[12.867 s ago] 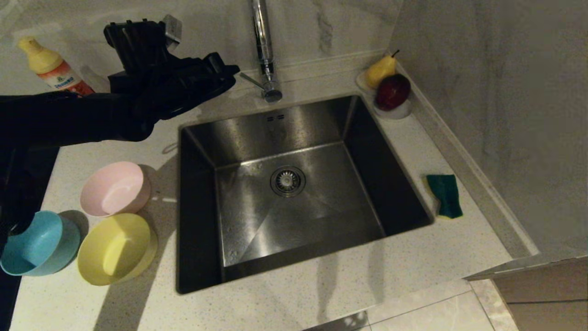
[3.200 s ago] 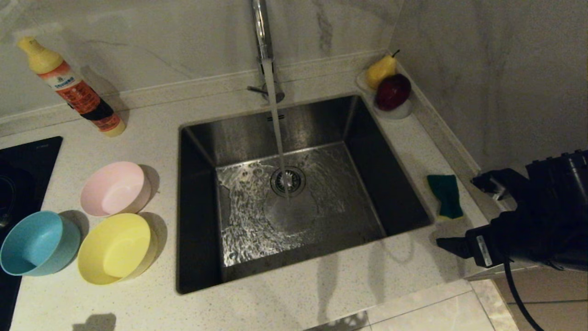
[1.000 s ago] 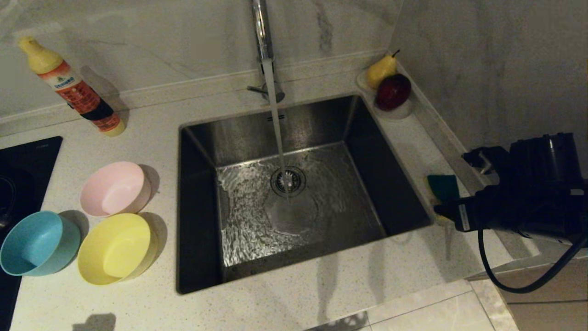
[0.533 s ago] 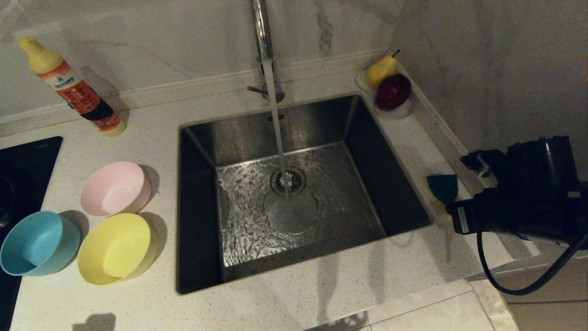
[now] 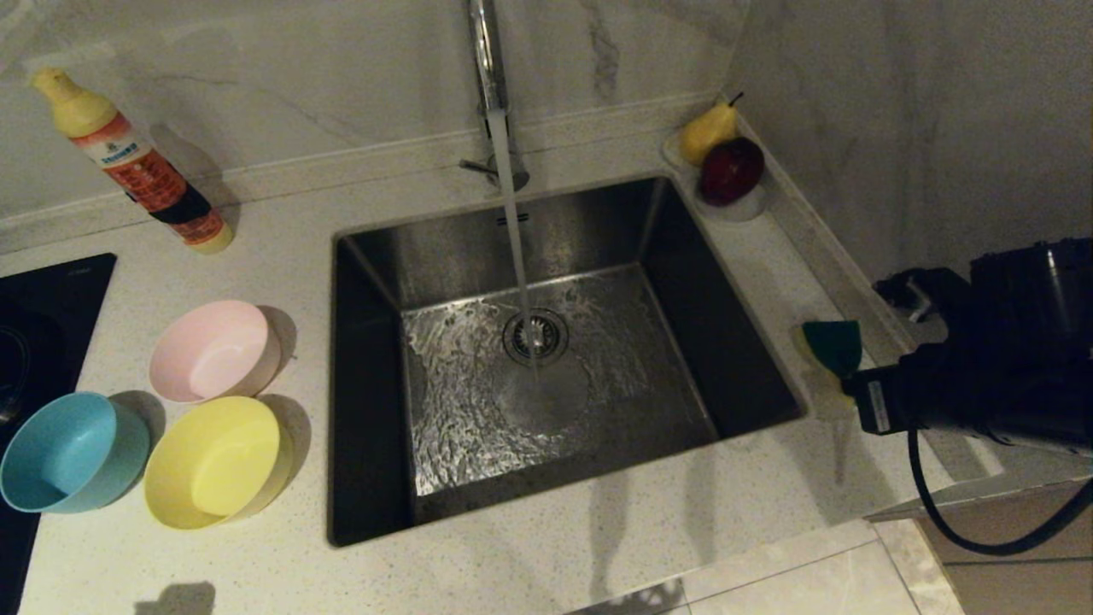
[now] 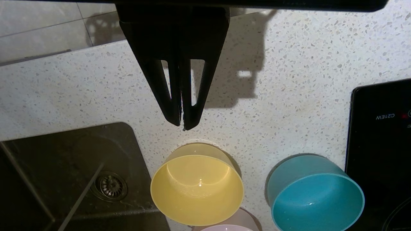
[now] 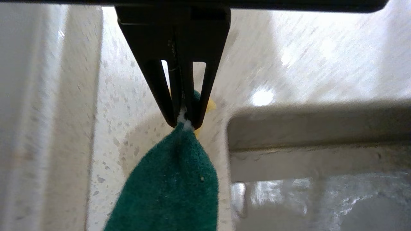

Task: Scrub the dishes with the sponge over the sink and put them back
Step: Pick up a bowl and the sponge

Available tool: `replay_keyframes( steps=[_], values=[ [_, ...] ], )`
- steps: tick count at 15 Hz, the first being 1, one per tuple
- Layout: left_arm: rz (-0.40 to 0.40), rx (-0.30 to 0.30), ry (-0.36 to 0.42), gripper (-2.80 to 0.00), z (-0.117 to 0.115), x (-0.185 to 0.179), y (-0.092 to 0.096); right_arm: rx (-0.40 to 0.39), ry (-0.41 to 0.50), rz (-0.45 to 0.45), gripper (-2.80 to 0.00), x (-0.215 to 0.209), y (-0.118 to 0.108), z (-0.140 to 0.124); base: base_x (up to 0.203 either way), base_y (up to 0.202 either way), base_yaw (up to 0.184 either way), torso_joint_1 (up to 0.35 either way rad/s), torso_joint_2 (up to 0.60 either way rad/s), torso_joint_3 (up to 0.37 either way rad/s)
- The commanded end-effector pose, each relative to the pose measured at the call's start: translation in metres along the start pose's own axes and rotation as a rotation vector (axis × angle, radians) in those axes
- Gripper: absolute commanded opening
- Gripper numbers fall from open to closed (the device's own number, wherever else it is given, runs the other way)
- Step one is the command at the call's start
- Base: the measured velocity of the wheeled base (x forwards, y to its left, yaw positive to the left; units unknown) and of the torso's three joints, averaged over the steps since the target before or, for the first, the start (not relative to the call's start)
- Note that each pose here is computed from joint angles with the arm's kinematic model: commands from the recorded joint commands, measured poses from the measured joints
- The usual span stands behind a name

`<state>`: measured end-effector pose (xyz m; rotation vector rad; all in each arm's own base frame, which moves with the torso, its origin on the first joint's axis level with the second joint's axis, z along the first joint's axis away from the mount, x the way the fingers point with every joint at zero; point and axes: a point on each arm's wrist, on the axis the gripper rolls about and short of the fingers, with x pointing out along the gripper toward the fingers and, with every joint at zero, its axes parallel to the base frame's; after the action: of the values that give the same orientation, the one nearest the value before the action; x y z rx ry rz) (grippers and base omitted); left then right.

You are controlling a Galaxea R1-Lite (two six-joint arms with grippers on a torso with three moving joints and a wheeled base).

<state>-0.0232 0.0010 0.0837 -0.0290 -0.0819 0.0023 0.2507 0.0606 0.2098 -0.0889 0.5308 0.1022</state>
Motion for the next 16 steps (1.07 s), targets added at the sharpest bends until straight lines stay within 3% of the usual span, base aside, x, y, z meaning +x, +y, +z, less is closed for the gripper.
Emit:
replay_keyframes(
  steps=[1, 6, 10, 16],
  values=[
    [0.001, 0.000, 0.031, -2.80, -0.009, 0.002, 0.000, 0.002, -0.044, 0.031, -2.80, -0.032, -0.003, 0.011, 0.000, 0.000, 0.000, 0.000, 0.00, 0.000],
    [0.002, 0.000, 0.031, -2.80, -0.009, 0.002, 0.000, -0.010, 0.007, 0.065, -2.80, -0.041, -0.003, 0.008, 0.000, 0.000, 0.000, 0.000, 0.00, 0.000],
    [0.001, 0.000, 0.031, -2.80, -0.009, 0.002, 0.000, -0.015, 0.113, 0.050, -2.80, -0.014, -0.001, -0.010, 0.000, 0.000, 0.000, 0.000, 0.00, 0.000],
    [0.001, 0.000, 0.031, -2.80, -0.009, 0.002, 0.000, -0.013, 0.106, 0.043, -2.80, 0.004, 0.000, -0.017, 0.000, 0.000, 0.000, 0.000, 0.00, 0.000]
  ],
)
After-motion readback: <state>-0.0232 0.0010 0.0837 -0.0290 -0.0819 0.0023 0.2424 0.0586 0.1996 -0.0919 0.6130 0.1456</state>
